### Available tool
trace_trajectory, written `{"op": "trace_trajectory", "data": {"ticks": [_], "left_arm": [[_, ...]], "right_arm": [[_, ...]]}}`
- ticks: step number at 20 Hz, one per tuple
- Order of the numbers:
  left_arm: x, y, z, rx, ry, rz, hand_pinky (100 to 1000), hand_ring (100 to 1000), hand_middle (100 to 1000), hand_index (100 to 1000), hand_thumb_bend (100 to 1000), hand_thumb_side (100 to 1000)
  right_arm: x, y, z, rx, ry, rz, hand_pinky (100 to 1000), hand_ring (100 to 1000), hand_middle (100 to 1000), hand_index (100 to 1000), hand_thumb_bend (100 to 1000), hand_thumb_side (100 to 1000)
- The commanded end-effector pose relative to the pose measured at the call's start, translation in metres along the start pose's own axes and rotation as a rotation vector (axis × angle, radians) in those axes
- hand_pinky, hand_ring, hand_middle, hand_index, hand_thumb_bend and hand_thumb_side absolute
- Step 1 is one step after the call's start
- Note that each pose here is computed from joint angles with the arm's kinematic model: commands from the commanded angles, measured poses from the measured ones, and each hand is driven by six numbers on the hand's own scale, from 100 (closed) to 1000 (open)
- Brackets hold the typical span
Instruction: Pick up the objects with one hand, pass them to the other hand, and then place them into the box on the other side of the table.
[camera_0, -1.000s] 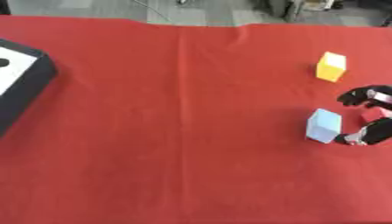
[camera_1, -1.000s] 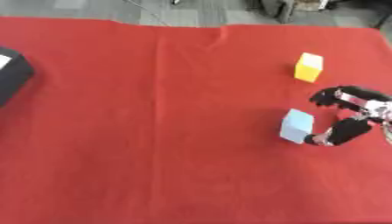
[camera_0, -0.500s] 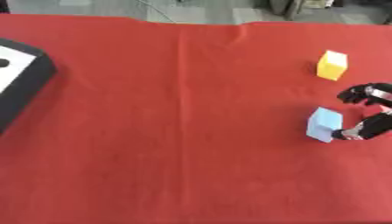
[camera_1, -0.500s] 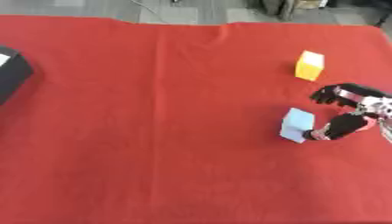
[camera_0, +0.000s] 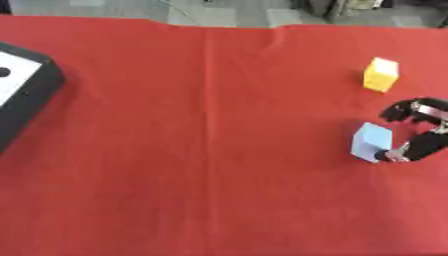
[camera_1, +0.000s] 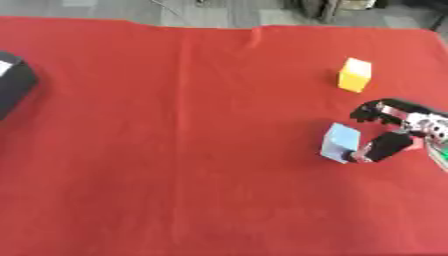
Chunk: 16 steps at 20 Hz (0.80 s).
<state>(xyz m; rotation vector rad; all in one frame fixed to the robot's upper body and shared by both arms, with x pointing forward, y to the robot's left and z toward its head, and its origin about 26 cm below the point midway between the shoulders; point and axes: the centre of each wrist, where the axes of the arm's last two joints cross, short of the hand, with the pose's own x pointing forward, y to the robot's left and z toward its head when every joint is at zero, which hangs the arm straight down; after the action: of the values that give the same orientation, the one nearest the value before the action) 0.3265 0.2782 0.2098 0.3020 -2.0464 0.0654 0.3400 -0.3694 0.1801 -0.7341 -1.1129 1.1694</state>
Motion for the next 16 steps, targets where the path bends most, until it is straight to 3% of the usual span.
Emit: {"op": "trace_trajectory", "data": {"ticks": [1, 11, 16], "left_arm": [[0.0078, 0.0001, -0.0031, -0.006, -0.029, -0.002, 612, 735, 793, 802, 190, 741], [0.0070, 0.0000, -0.0028, -0.004, -0.026, 0.000, 614, 734, 793, 800, 186, 745], [0.0064, 0.0006, -0.0025, -0.004, -0.024, -0.003, 615, 734, 792, 799, 183, 745]], "right_arm": [[-0.0003, -0.0087, 0.0016, -0.022, 0.013, 0.025, 887, 862, 711, 772, 495, 204], [0.0015, -0.0024, -0.0016, 0.014, 0.002, 0.009, 885, 823, 618, 696, 430, 100], [0.0070, -0.0040, 0.0013, -0.008, -0.028, -0.018, 876, 800, 557, 644, 283, 100]]}}
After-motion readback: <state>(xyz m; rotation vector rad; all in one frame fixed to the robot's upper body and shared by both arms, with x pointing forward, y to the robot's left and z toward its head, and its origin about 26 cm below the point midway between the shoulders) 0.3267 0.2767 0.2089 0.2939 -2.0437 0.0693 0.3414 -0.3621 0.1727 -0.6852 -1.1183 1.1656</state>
